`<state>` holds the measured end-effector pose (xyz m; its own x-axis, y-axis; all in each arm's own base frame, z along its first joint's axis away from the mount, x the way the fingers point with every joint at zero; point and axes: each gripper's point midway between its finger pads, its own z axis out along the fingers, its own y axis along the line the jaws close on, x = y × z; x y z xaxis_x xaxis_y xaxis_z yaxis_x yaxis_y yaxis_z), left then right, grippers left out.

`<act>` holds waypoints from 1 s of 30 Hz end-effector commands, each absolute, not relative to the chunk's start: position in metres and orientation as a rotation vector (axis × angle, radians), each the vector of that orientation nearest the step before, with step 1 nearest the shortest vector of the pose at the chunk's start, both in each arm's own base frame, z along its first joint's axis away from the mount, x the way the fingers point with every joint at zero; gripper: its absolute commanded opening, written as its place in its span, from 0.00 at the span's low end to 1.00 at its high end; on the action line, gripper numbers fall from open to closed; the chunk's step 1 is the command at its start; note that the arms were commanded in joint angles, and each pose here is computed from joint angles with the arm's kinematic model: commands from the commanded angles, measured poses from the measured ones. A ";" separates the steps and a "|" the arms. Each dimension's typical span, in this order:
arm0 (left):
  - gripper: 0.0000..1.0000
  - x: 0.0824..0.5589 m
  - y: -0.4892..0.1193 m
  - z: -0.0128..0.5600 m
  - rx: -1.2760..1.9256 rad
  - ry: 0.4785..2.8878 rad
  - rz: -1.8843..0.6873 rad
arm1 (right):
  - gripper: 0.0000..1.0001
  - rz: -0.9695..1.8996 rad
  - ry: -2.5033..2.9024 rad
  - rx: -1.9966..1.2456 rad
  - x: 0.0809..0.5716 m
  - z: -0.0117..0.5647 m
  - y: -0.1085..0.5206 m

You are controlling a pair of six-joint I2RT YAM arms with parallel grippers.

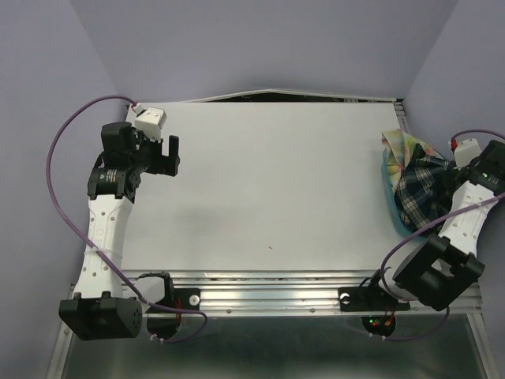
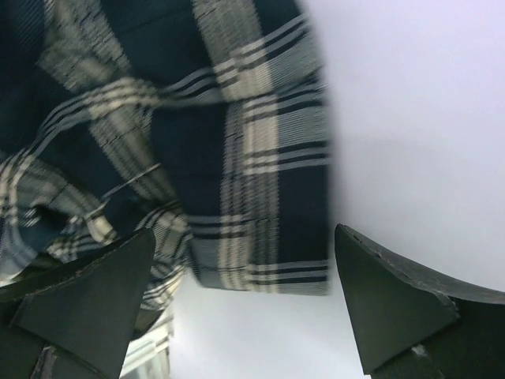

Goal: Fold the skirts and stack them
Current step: Grab the skirt from the pile

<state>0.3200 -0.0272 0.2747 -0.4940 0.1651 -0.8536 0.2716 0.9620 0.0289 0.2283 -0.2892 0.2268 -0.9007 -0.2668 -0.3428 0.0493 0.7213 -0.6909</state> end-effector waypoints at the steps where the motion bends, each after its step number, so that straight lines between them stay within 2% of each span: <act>1: 0.99 0.325 -0.030 0.289 0.319 2.042 -0.140 | 0.99 -1.013 2.519 -0.197 0.214 0.223 -0.282; 4: 0.99 0.325 -0.030 0.288 0.319 2.041 -0.140 | 0.95 -0.996 2.545 -0.186 0.209 0.213 -0.282; 7: 0.99 0.324 -0.030 0.287 0.322 2.039 -0.135 | 0.83 -0.980 2.562 -0.189 0.208 0.206 -0.280; 8: 0.99 0.324 -0.029 0.287 0.320 2.037 -0.132 | 0.73 -0.967 2.562 -0.191 0.209 0.206 -0.279; 9: 0.99 0.324 -0.029 0.287 0.320 2.034 -0.129 | 0.67 -0.951 2.560 -0.182 0.211 0.205 -0.278; 10: 0.99 0.324 -0.029 0.287 0.319 2.034 -0.128 | 0.53 -0.929 2.550 -0.183 0.214 0.211 -0.276; 13: 0.99 0.324 -0.029 0.286 0.317 2.032 -0.130 | 0.22 -0.869 2.533 -0.141 0.224 0.221 -0.275; 14: 0.99 0.325 -0.030 0.286 0.315 2.033 -0.136 | 0.06 -0.869 2.477 -0.131 0.233 0.241 -0.277; 15: 0.99 0.326 -0.031 0.288 0.313 2.032 -0.146 | 0.01 -0.837 2.458 -0.100 0.240 0.247 -0.277; 16: 0.99 0.327 -0.033 0.288 0.316 2.036 -0.162 | 0.01 -0.834 2.374 -0.100 0.253 0.277 -0.278; 19: 0.99 0.331 -0.037 0.292 0.313 2.036 -0.190 | 0.01 -0.692 2.254 -0.111 0.288 0.316 -0.258; 20: 0.99 0.334 -0.037 0.298 0.309 2.026 -0.194 | 0.01 -0.713 2.152 -0.125 0.300 0.360 -0.254; 23: 0.99 0.340 -0.038 0.304 0.288 2.033 -0.206 | 0.01 -0.571 2.006 -0.137 0.336 0.408 -0.227; 24: 0.99 0.342 -0.037 0.304 0.277 2.040 -0.205 | 0.01 -0.562 1.880 -0.113 0.342 0.456 -0.216; 25: 0.98 0.344 -0.036 0.306 0.271 2.041 -0.207 | 0.01 -0.548 1.819 -0.122 0.350 0.476 -0.207; 27: 0.99 0.348 -0.033 0.307 0.240 2.046 -0.213 | 0.01 -0.443 1.707 -0.158 0.377 0.508 -0.176; 28: 0.99 0.351 -0.032 0.306 0.231 2.055 -0.227 | 0.01 -0.435 1.600 -0.183 0.377 0.545 -0.160; 30: 0.98 0.354 -0.029 0.309 0.212 2.055 -0.239 | 0.01 -0.349 1.493 -0.223 0.391 0.572 -0.123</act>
